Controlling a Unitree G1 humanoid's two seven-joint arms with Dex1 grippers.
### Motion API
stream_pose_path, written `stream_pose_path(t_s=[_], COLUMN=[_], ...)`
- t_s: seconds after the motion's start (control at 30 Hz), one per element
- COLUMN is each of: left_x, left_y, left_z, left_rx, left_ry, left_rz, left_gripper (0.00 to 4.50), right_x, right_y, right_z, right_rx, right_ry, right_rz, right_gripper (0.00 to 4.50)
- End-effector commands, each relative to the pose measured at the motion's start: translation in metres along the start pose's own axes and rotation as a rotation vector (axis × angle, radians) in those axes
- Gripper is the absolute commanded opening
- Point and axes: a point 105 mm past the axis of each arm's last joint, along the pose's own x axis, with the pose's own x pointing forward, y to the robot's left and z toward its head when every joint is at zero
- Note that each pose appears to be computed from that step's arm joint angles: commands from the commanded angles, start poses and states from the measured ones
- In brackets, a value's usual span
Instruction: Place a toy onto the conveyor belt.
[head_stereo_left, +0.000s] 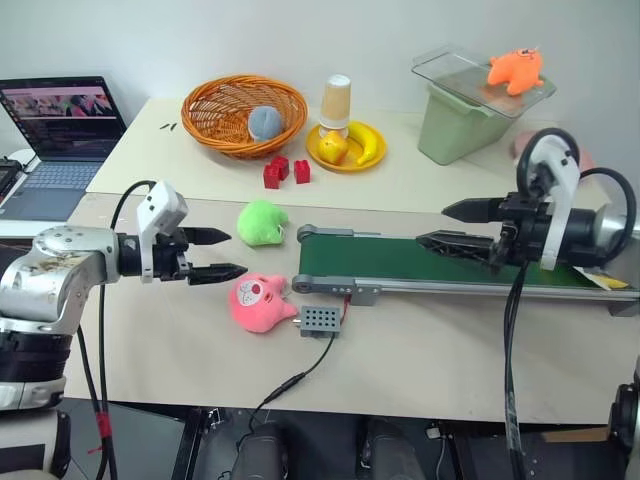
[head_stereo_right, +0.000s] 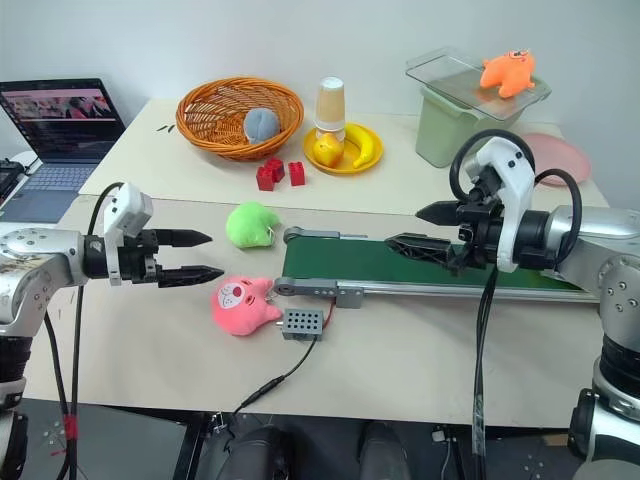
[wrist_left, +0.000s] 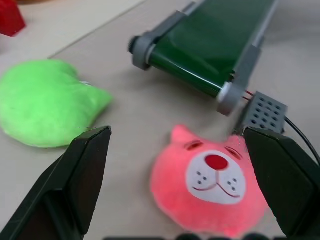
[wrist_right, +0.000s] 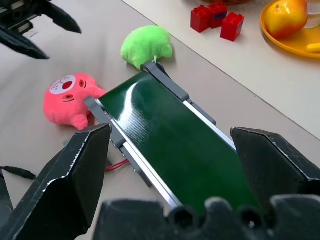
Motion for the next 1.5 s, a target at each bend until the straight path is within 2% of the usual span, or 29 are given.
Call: stream_pose_path(t_s=[0.03, 0.5, 0.7, 0.87, 0.97, 1.07, 1.23, 1.43, 1.5], left_x=[0.007, 0.044, 0.053, 0.056, 0.058, 0.058, 0.050, 0.032, 0.016], left_y=[-0.011, -0.022, -0.021, -0.019, -0.020, -0.020, -0.015, -0.006, -0.002], left_z=[-0.003, -0.029, -0.030, -0.030, -0.028, -0.027, -0.029, -0.026, -0.020], left_rx=[0.123, 0.308, 0.327, 0.325, 0.307, 0.313, 0.344, 0.377, 0.349], left_ry=[0.062, 0.183, 0.174, 0.166, 0.141, 0.137, 0.175, 0.232, 0.245], left_rz=[-0.057, -0.159, -0.163, -0.158, -0.155, -0.152, -0.132, -0.100, -0.091], left_gripper=[4.50, 4.50, 4.50, 4.50, 3.77, 2.64, 1.05, 1.05, 1.05], right_x=[-0.006, 0.003, -0.004, -0.007, -0.006, -0.005, -0.004, -0.005, -0.007], right_y=[0.001, 0.012, 0.035, 0.045, 0.046, 0.046, 0.045, 0.044, 0.043], right_z=[0.009, 0.014, -0.002, -0.001, 0.000, 0.001, 0.001, -0.003, -0.004], right_rx=[-0.048, -0.057, -0.071, -0.081, -0.087, -0.091, -0.098, -0.097, -0.098], right_ry=[-0.045, -0.018, 0.053, 0.039, 0.035, 0.033, 0.032, 0.035, 0.039], right_rz=[-0.020, -0.026, 0.118, 0.202, 0.208, 0.210, 0.207, 0.217, 0.219], right_gripper=[4.47, 4.47, 4.47, 4.47, 4.50, 4.50, 4.50, 4.50, 4.50])
